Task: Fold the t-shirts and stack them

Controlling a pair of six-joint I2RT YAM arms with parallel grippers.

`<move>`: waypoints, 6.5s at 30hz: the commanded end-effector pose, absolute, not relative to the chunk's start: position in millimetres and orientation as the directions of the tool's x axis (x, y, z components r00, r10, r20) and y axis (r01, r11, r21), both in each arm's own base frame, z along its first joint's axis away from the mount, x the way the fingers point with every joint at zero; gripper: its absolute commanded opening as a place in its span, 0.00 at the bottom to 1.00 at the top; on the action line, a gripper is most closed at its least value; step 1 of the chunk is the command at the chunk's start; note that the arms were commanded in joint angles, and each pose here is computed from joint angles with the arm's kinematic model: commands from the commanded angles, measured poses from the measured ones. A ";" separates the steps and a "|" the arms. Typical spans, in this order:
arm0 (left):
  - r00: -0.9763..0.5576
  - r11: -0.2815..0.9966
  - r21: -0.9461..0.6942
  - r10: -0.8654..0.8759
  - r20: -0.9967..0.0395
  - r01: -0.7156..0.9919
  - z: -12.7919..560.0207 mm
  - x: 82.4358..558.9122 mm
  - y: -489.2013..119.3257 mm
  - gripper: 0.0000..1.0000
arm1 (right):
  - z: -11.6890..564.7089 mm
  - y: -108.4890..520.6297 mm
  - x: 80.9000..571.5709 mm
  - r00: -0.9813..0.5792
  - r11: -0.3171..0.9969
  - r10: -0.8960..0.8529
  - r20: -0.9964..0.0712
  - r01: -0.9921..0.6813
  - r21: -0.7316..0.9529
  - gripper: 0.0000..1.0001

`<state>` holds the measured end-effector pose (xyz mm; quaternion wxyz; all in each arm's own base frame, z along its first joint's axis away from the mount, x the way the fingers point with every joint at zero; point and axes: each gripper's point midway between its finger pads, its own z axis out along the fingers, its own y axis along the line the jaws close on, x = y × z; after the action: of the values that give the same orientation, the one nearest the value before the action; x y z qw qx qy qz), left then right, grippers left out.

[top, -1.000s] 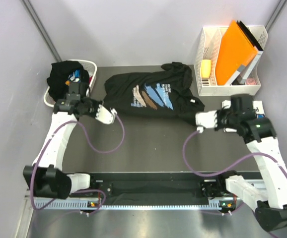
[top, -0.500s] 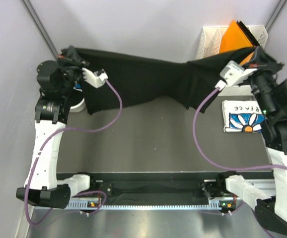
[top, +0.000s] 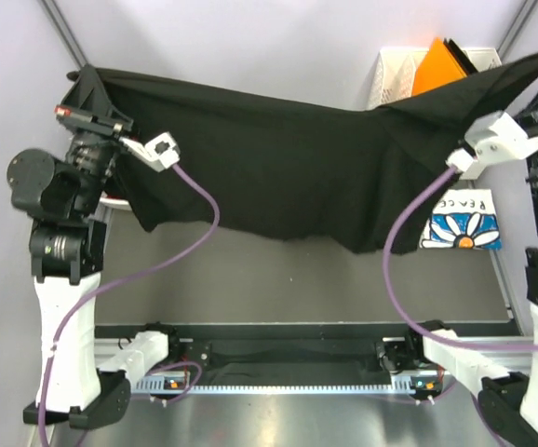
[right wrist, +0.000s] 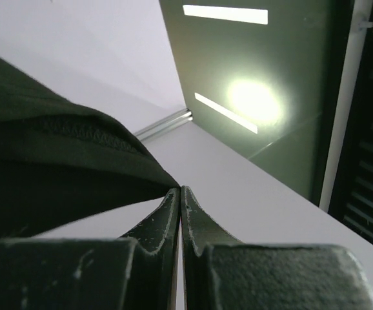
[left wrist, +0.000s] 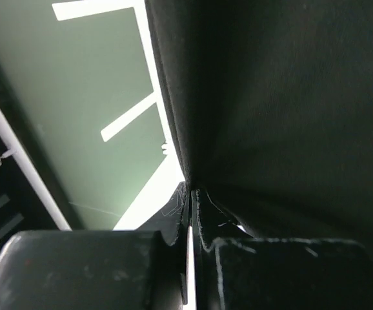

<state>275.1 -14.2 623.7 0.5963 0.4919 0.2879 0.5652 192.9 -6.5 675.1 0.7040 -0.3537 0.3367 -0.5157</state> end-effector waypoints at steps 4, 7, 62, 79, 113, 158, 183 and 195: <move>0.159 -0.103 0.931 0.973 0.168 -0.351 606.4 372.0 -9.7 0.00 | 706.1 3.7 268.5 0.255 0.263 -0.958 -0.127 0.615 -0.744 0.00; 0.160 -0.119 0.938 0.971 0.179 -0.327 591.7 416.7 -11.7 0.00 | 702.4 14.8 319.0 0.259 0.253 -0.959 -0.112 0.614 -0.748 0.00; 0.333 -0.291 0.825 0.933 0.133 0.484 173.1 379.6 -24.3 0.00 | 211.4 94.9 300.1 0.292 -0.037 -0.930 -0.222 -0.677 -0.735 0.00; 0.259 -0.198 0.533 0.965 -0.041 0.823 95.8 270.0 -9.9 0.00 | 142.4 85.0 250.6 0.274 -0.186 -0.950 -0.148 -0.880 -0.437 0.00; 0.276 -0.262 0.300 0.961 -0.006 0.917 58.4 214.8 9.1 0.00 | 88.7 69.9 137.1 0.597 -0.523 -0.786 -0.164 -0.782 -0.340 0.00; 0.034 0.339 0.826 0.918 -0.395 0.451 227.3 358.9 -17.4 0.99 | 228.2 131.6 328.7 0.000 0.525 -0.761 -0.648 -0.587 -0.617 0.86; -0.094 0.544 0.728 0.823 -0.561 0.417 171.9 487.0 -50.3 0.99 | 138.8 223.5 522.7 -0.218 0.485 -0.789 -0.575 -0.795 -0.364 0.53; -0.279 0.588 0.713 0.809 -0.517 0.382 150.3 549.5 -32.8 0.99 | 124.1 223.8 525.8 -0.237 0.486 -0.794 -0.560 -0.800 -0.351 0.53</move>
<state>540.7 -48.2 161.8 0.4821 0.4071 0.7492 0.2013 513.6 223.9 112.1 0.3359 -0.5100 0.7918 0.0100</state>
